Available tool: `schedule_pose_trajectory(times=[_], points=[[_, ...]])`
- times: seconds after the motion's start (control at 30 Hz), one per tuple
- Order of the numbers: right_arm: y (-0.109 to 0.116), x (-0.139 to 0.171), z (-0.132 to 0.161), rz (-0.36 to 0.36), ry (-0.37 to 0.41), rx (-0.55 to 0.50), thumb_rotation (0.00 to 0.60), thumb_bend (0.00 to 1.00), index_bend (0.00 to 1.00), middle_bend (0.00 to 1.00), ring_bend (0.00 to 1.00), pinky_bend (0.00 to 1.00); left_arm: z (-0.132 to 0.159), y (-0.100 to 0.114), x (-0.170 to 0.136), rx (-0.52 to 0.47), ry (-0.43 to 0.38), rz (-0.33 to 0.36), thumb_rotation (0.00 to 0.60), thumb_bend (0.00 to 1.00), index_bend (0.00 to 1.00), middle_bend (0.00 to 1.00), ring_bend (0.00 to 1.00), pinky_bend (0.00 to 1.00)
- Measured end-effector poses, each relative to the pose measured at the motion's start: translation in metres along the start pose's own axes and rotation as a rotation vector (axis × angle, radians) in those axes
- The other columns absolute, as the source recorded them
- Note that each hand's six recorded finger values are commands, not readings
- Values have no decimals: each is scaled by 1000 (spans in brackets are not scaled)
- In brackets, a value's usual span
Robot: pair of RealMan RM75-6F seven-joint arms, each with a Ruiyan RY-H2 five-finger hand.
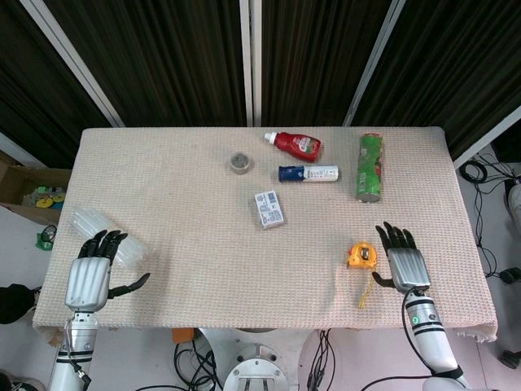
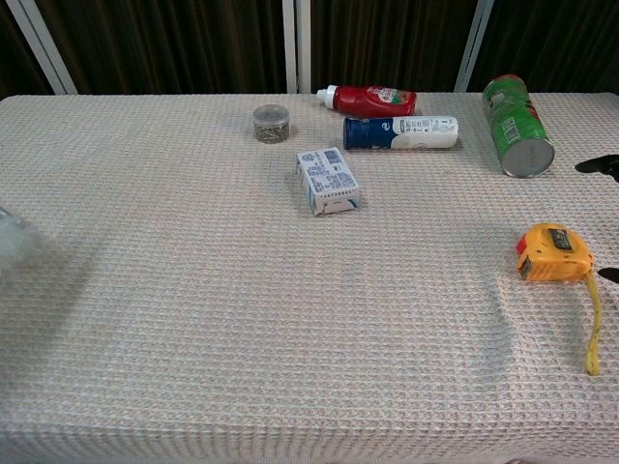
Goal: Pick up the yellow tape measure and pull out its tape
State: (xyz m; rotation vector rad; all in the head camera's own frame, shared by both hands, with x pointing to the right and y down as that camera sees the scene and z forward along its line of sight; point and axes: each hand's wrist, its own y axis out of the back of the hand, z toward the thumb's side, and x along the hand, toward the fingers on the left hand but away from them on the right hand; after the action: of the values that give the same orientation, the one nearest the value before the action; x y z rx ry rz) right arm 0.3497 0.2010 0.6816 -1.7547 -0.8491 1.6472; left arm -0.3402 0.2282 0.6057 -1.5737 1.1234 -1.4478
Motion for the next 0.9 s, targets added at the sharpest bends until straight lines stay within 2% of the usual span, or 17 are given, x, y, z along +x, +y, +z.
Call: schedule_pose_trajectory(times=[0.3,0.63,0.77,0.9], points=[[-6,-3,-5,21,-15,21,600,176,0,0,0,0,2,2,-1,3,-7,7,170,94,205,184,122,208],[-9,-19,15,52,26,24,600,176,7,1,0,0,9,4,-1,-1,-40,23,174,94,210,196,122,209],[-13,-24,22,80,29,34,600,176,21,96,5,2,7,5,-1,2,-31,23,170,94,211,196,122,209],[-18,-29,29,120,32,46,600,176,21,177,68,50,5,4,-1,3,-25,16,170,94,212,196,122,208]])
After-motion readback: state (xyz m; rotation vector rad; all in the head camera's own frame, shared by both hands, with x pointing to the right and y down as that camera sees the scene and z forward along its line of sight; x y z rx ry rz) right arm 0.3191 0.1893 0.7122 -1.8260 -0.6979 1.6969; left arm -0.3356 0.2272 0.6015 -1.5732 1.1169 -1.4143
